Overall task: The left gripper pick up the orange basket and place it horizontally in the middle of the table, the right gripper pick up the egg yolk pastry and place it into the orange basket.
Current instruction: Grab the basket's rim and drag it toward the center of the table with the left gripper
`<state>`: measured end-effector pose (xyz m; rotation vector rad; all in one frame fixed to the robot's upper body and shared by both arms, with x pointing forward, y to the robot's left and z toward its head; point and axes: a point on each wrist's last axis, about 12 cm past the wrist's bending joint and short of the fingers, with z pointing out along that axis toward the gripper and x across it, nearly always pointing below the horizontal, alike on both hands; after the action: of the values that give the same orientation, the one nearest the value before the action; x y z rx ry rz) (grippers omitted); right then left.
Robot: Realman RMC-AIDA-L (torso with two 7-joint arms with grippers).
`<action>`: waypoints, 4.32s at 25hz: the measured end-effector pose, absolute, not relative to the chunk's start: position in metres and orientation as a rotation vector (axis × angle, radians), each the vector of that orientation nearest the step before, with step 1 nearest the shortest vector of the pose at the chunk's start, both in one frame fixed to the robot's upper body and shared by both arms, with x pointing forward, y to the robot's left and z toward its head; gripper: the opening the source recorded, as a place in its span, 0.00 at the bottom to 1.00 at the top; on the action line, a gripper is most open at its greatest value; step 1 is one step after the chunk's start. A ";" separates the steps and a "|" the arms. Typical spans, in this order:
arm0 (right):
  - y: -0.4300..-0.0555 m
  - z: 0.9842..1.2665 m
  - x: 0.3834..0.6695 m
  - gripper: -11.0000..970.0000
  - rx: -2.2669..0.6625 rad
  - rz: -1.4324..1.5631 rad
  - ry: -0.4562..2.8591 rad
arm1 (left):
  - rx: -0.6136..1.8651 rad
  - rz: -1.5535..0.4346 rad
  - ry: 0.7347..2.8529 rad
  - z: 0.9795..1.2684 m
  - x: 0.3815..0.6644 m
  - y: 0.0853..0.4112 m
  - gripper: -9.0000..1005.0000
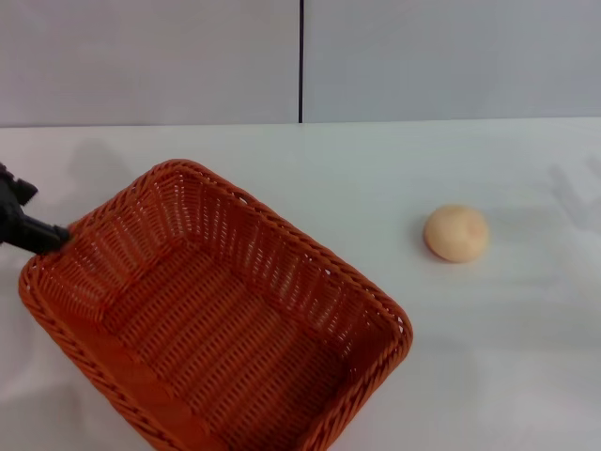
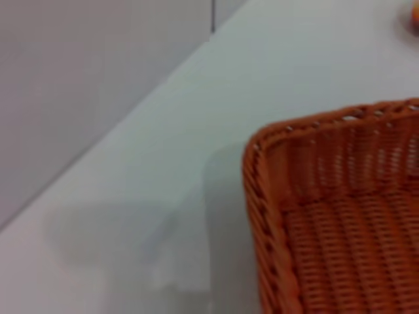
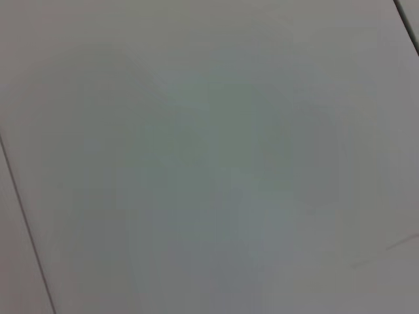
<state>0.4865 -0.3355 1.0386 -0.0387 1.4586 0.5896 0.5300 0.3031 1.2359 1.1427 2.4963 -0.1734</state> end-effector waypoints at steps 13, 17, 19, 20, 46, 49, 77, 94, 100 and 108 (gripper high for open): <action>-0.336 1.035 0.482 0.68 -0.041 0.584 1.470 | 1.182 -0.256 2.455 1.220 0.533 0.272 0.70; -0.338 1.034 0.478 0.68 -0.032 0.576 1.475 | 1.199 -0.231 2.439 1.211 0.536 0.263 0.70; -0.339 1.033 0.477 0.68 -0.029 0.575 1.477 | 1.202 -0.216 2.422 1.209 0.538 0.259 0.70; -0.339 1.033 0.476 0.68 -0.029 0.574 1.478 | 1.202 -0.202 2.405 1.207 0.539 0.256 0.70; -0.340 1.033 0.478 0.68 -0.023 0.565 1.487 | 1.229 0.058 2.409 1.181 0.567 0.254 0.70; -0.340 1.032 0.479 0.68 -0.021 0.562 1.491 | 1.242 0.096 2.426 1.178 0.571 0.255 0.70; -0.335 1.031 0.485 0.68 -0.016 0.574 1.498 | 1.275 0.140 2.616 1.168 0.577 0.240 0.65; -0.331 1.033 0.490 0.68 -0.020 0.584 1.495 | 1.133 0.083 2.679 1.168 0.585 0.247 0.25; -0.330 1.033 0.493 0.68 -0.022 0.585 1.495 | 0.964 -0.019 2.733 1.181 0.593 0.254 0.25; -0.329 1.035 0.496 0.68 0.030 0.593 1.475 | 0.793 -0.049 2.814 1.180 0.595 0.255 0.22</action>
<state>0.4957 -0.3292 1.0345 0.0305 1.4750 0.5932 0.5949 0.2548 1.1798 0.7932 2.8140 -0.0493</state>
